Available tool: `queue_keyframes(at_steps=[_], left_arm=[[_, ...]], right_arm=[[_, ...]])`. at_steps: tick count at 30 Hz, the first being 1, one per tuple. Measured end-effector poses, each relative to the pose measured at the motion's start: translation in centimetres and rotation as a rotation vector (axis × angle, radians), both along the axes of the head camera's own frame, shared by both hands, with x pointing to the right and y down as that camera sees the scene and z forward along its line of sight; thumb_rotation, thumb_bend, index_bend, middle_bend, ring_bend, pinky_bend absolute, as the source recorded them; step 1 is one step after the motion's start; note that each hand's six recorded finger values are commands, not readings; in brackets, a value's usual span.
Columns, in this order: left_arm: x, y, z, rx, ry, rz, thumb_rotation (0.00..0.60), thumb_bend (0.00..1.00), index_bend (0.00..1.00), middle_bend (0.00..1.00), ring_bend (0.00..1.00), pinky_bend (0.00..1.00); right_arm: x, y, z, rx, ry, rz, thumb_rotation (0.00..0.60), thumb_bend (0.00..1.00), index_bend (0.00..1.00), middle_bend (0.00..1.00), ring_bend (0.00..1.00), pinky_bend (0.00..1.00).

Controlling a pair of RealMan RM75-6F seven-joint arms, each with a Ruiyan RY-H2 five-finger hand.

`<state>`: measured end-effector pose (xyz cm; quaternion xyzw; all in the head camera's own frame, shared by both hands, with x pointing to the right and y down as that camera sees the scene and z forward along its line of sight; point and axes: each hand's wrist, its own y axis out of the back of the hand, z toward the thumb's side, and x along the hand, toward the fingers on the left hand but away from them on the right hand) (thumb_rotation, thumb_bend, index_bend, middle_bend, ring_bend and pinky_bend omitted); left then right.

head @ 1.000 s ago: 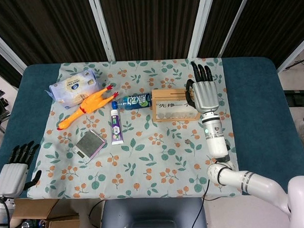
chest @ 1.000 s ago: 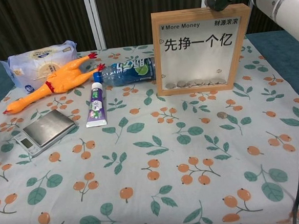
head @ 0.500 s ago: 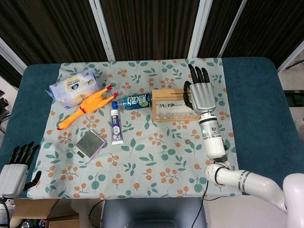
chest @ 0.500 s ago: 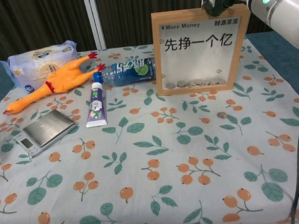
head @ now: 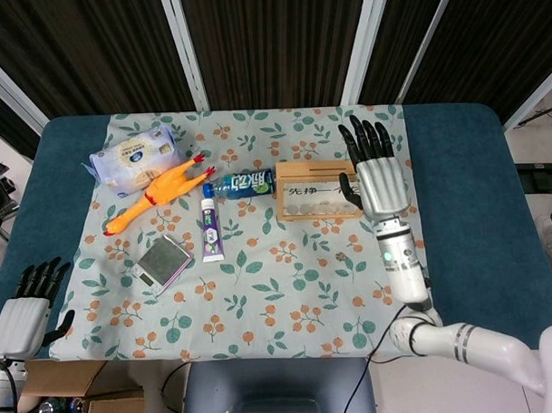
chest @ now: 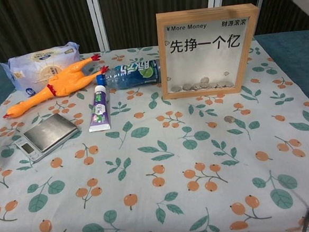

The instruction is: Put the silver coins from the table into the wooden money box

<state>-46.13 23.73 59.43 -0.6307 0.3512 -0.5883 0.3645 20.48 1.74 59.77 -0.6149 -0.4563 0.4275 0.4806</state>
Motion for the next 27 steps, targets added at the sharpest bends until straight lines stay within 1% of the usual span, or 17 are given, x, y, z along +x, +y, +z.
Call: queue_keyframes(at_steps=[1, 4, 6, 8, 10, 13, 16, 18, 20, 23, 27], left_arm=[[0.0, 0.0, 0.0, 0.001, 0.0, 0.0, 0.6, 0.37, 0.0, 0.0, 0.0, 0.0], [-0.1, 0.0, 0.0, 0.002, 0.0, 0.0, 0.6, 0.37, 0.0, 0.0, 0.0, 0.0], [-0.1, 0.0, 0.0, 0.002, 0.001, 0.002, 0.6, 0.37, 0.0, 0.0, 0.0, 0.0], [0.0, 0.1, -0.1, 0.004, 0.004, 0.005, 0.6, 0.37, 0.0, 0.0, 0.0, 0.0], [0.1, 0.1, -0.1, 0.005, 0.006, 0.009, 0.6, 0.37, 0.0, 0.0, 0.0, 0.0], [0.3, 0.1, -0.1, 0.005, 0.008, 0.013, 0.6, 0.37, 0.0, 0.0, 0.0, 0.0], [0.4, 0.2, 0.1, -0.002, 0.006, 0.016, 0.6, 0.38, 0.0, 0.0, 0.0, 0.0], [0.5, 0.3, 0.2, -0.008, 0.005, 0.019, 0.6, 0.38, 0.0, 0.0, 0.0, 0.0], [0.6, 0.3, 0.2, -0.01, 0.003, 0.021, 0.6, 0.38, 0.0, 0.0, 0.0, 0.0], [0.5, 0.3, 0.3, -0.012, 0.001, 0.019, 0.6, 0.38, 0.0, 0.0, 0.0, 0.0], [0.4, 0.3, 0.3, -0.013, -0.002, 0.016, 0.6, 0.38, 0.0, 0.0, 0.0, 0.0]], right_arm=[[0.4, 0.8, -0.3, 0.014, 0.0, -0.012, 0.6, 0.61, 0.0, 0.05, 0.0, 0.0], [2.5, 4.4, -0.6, 0.039, 0.024, -0.053, 0.6, 0.61, 0.0, 0.04, 0.0, 0.0], [4.3, 7.2, -0.2, 0.03, 0.046, -0.075, 0.6, 0.61, 0.0, 0.04, 0.0, 0.0], [6.2, 10.0, 0.6, 0.002, 0.056, -0.103, 0.6, 0.61, 0.0, 0.04, 0.0, 0.0], [7.3, 11.1, 1.2, -0.015, 0.06, -0.115, 0.6, 0.61, 0.0, 0.04, 0.0, 0.0], [9.8, 12.7, 2.8, -0.058, 0.096, -0.123, 0.6, 0.61, 0.0, 0.04, 0.0, 0.0], [12.1, 14.2, 4.8, -0.118, 0.14, -0.12, 0.6, 0.61, 0.0, 0.04, 0.0, 0.0], [13.1, 15.1, 6.3, -0.175, 0.156, -0.115, 0.6, 0.61, 0.0, 0.04, 0.0, 0.0], [13.5, 15.9, 7.8, -0.23, 0.162, -0.113, 0.6, 0.61, 0.0, 0.04, 0.0, 0.0], [13.4, 16.7, 9.3, -0.275, 0.182, -0.117, 0.6, 0.61, 0.0, 0.04, 0.0, 0.0], [12.3, 16.9, 10.6, -0.295, 0.2, -0.13, 0.6, 0.59, 0.0, 0.04, 0.0, 0.0]])
